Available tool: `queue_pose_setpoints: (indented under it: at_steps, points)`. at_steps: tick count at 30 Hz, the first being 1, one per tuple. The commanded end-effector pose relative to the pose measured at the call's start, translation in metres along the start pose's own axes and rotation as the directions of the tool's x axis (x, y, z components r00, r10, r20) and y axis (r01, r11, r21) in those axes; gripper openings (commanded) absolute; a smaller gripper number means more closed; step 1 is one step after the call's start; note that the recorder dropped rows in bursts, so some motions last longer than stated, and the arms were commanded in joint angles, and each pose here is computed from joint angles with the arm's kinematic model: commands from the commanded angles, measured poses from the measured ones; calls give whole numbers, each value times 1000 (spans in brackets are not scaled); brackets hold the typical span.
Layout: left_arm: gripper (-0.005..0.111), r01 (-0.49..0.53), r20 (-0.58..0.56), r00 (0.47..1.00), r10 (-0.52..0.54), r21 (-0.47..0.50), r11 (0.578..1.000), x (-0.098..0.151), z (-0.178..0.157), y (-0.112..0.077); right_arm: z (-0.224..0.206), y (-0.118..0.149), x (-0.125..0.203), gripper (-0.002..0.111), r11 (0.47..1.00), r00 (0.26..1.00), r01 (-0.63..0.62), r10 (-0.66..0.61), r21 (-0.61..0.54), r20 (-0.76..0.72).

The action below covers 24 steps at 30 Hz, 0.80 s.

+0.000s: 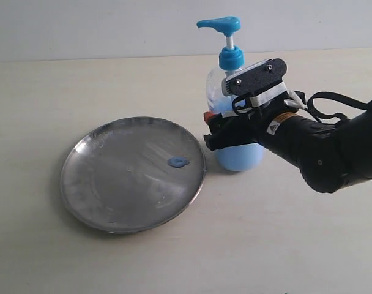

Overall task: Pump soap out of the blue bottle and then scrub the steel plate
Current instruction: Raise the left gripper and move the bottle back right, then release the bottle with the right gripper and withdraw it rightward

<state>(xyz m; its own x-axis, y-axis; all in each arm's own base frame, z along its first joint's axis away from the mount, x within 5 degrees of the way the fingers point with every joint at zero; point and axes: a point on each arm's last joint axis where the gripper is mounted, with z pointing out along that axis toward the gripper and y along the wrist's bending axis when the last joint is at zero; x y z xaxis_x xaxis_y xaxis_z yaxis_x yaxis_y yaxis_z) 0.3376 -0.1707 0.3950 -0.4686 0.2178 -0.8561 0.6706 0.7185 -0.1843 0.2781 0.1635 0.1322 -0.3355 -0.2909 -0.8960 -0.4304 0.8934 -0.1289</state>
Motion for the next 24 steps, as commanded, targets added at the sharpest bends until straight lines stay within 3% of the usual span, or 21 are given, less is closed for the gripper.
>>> queue_pose_setpoints:
  at_steps: [1,11,24]
  points:
    - [0,23,-8,1000,-23,-12,1000,7,-10,1,-3,-3,-10,0,1000,998,-13,12,26,62]
    - [0,62,-73,995,-64,-25,998,40,-18,-1,-8,-11,-4,0,989,993,-98,90,107,74]
    - [0,91,-35,995,-95,-100,991,73,-34,-3,-30,-21,15,0,967,972,-185,154,174,179]
